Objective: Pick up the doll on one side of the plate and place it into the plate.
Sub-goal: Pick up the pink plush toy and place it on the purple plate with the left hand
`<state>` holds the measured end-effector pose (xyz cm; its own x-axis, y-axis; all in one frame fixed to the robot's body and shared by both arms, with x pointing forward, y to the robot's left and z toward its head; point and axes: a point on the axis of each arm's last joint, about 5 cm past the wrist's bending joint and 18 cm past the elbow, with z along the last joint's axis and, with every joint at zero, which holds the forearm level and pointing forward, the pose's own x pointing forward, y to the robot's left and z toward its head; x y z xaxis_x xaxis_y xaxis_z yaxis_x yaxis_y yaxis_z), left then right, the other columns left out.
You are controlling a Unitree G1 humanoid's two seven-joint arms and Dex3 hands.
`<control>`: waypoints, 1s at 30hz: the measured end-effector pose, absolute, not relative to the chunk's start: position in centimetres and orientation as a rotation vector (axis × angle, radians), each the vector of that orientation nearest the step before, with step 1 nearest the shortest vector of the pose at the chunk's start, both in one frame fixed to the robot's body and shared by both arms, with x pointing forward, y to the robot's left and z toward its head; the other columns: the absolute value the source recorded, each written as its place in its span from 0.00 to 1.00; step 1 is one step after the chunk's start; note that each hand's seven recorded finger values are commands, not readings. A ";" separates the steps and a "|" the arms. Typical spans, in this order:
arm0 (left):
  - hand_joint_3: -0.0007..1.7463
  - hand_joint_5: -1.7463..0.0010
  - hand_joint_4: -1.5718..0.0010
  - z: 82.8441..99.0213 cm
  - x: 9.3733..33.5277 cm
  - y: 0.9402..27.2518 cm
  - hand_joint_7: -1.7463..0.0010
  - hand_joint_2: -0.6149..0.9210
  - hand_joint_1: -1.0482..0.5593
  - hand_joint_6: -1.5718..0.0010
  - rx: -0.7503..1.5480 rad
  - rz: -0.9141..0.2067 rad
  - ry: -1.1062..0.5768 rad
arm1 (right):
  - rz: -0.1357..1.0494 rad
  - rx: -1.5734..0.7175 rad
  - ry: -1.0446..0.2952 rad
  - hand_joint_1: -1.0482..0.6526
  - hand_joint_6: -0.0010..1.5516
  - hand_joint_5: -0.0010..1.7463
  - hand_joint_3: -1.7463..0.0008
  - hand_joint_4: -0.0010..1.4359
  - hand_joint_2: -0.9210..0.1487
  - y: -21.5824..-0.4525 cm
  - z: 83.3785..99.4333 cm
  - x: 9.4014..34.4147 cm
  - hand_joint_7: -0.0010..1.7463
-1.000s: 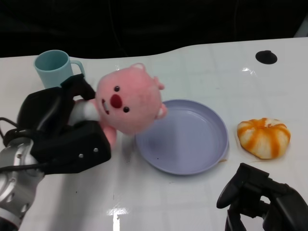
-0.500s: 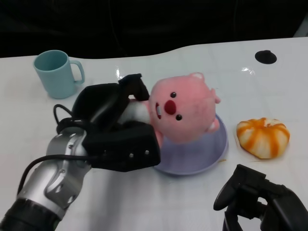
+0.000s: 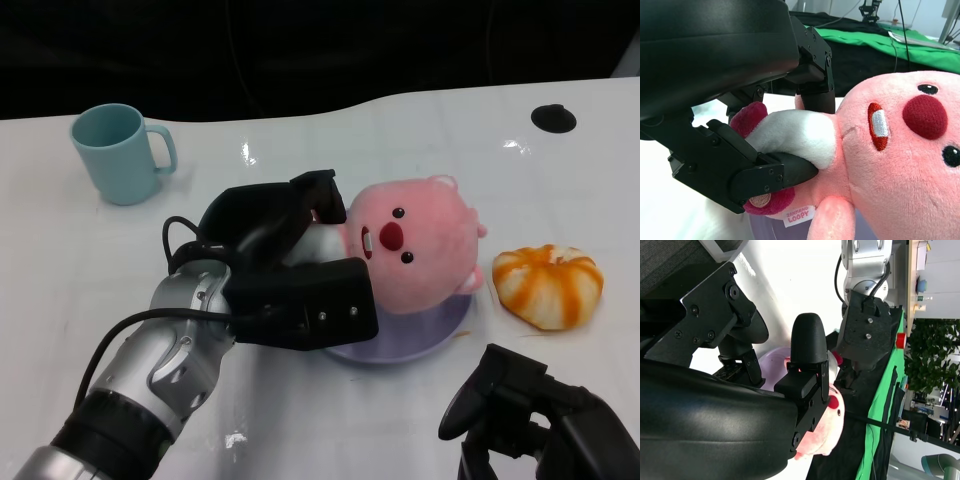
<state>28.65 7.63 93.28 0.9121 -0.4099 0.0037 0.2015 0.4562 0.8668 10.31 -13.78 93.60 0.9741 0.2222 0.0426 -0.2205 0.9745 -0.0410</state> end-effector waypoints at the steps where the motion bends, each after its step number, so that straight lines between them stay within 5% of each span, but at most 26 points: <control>1: 0.67 0.00 0.41 93.2 28.7 7.7 0.02 0.66 0.56 0.53 1.030 -0.382 -0.219 | 0.223 -0.036 -0.047 0.65 0.41 1.00 0.21 0.51 0.48 -13.8 93.6 10.3 0.88; 5: 0.57 0.00 0.47 93.2 28.7 7.7 0.54 0.70 0.53 0.42 1.016 -0.406 -0.191 | 0.222 -0.036 -0.049 0.65 0.41 1.00 0.21 0.50 0.48 -13.8 93.6 10.3 0.87; 6: 0.55 0.00 0.48 93.3 28.7 7.8 0.60 0.72 0.52 0.41 1.014 -0.409 -0.180 | 0.222 -0.036 -0.049 0.65 0.41 1.00 0.21 0.50 0.48 -13.8 93.6 10.3 0.87; 9: 0.26 0.05 0.54 93.5 28.7 7.8 0.86 0.91 0.48 0.42 1.016 -0.413 -0.165 | 0.222 -0.036 -0.049 0.65 0.41 1.00 0.21 0.50 0.48 -13.8 93.6 10.3 0.87; 11: 0.13 0.16 0.62 93.8 28.7 7.8 0.95 0.98 0.44 0.46 1.015 -0.418 -0.167 | 0.222 -0.037 -0.049 0.65 0.41 1.00 0.21 0.50 0.48 -13.8 93.6 10.3 0.87; 12: 0.12 0.19 0.64 93.9 28.7 7.7 0.96 0.99 0.44 0.47 1.012 -0.420 -0.171 | 0.222 -0.037 -0.049 0.65 0.41 1.00 0.21 0.51 0.48 -13.8 93.6 10.3 0.87; 14: 0.16 0.64 0.72 94.3 28.6 7.8 0.99 1.00 0.35 0.64 1.009 -0.442 -0.175 | 0.222 -0.037 -0.049 0.65 0.41 1.00 0.21 0.51 0.48 -13.8 93.6 10.3 0.87; 17: 0.20 0.87 0.89 95.0 28.6 8.3 1.00 1.00 0.23 0.82 1.045 -0.507 -0.172 | 0.220 -0.040 -0.049 0.66 0.41 1.00 0.21 0.51 0.48 -13.9 93.6 10.3 0.87; 23: 0.27 0.98 1.00 95.9 28.4 9.2 1.00 1.00 0.04 0.95 1.193 -0.639 -0.139 | 0.217 -0.042 -0.049 0.65 0.41 1.00 0.21 0.51 0.48 -14.0 93.6 10.3 0.87; 30: 0.31 0.98 0.99 97.6 27.9 10.0 1.00 1.00 0.01 0.97 1.245 -0.680 -0.178 | 0.213 -0.045 -0.050 0.65 0.41 1.00 0.20 0.51 0.48 -14.1 93.7 10.4 0.87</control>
<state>27.93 9.97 97.63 0.7924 -0.5640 -0.2326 0.3778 0.1542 0.9130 10.35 -14.05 93.66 0.9761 0.2127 0.0449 -0.2105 0.9763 -0.0502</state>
